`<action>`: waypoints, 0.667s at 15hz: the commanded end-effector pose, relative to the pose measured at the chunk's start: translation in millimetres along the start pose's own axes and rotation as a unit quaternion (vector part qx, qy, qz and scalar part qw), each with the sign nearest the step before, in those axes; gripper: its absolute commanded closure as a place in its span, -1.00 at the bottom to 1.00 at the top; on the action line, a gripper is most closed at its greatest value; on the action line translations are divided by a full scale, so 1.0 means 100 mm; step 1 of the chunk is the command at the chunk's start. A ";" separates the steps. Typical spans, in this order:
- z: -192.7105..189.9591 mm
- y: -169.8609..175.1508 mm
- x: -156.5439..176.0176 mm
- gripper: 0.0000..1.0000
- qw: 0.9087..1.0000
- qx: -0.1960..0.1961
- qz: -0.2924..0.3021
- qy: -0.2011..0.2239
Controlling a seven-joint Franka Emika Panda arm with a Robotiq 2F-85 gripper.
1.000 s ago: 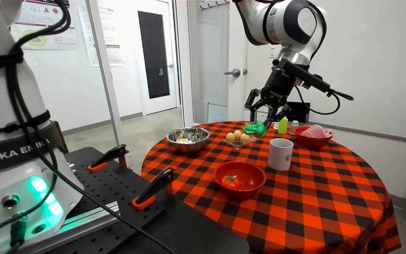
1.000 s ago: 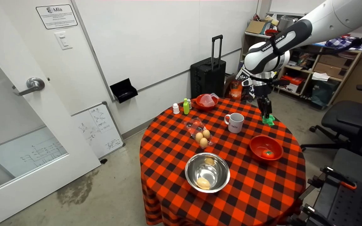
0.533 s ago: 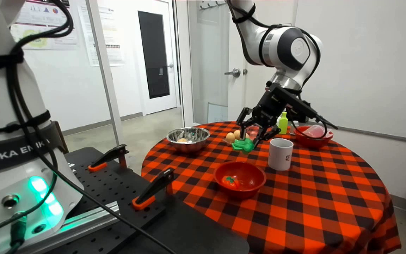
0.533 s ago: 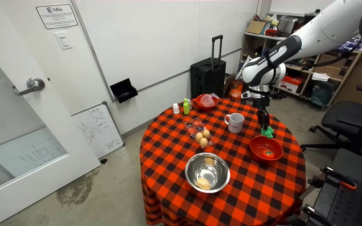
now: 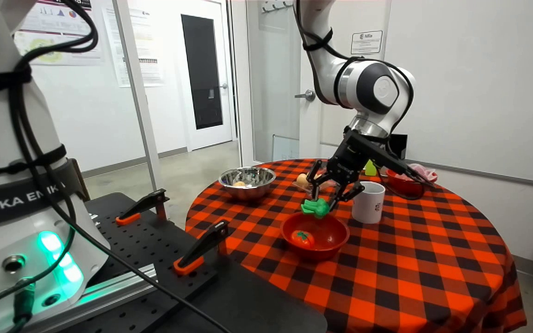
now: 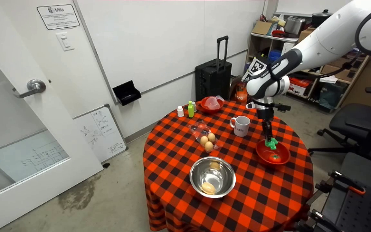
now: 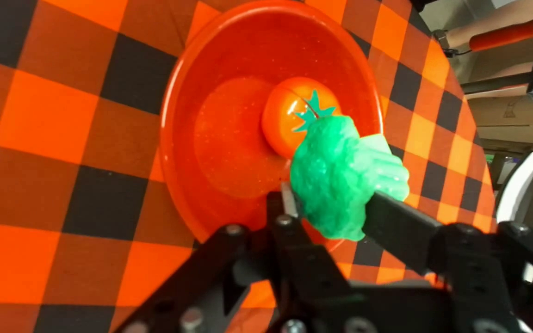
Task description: Put the plastic broccoli in the orange bowl
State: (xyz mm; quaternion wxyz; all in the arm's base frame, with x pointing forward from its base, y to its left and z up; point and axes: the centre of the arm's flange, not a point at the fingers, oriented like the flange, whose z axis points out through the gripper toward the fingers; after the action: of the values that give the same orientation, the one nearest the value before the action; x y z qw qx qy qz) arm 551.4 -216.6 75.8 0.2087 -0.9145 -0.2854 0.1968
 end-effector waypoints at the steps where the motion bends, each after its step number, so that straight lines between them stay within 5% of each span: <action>1: 0.09 0.06 0.05 0.72 1.000 -0.003 0.031 0.006; 7: 0.24 0.12 0.00 0.61 0.998 0.006 0.065 0.000; 8: 0.26 0.13 0.00 0.44 0.998 0.009 0.069 -0.002; 9: 0.29 0.13 -0.01 -0.03 0.997 0.011 0.074 -0.003; 10: 0.32 0.14 -0.02 -0.19 0.997 0.014 0.077 -0.004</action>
State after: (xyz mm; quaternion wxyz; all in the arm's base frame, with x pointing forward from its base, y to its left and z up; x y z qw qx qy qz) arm 541.3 -219.3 49.2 0.2024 -0.9270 -0.2303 0.2160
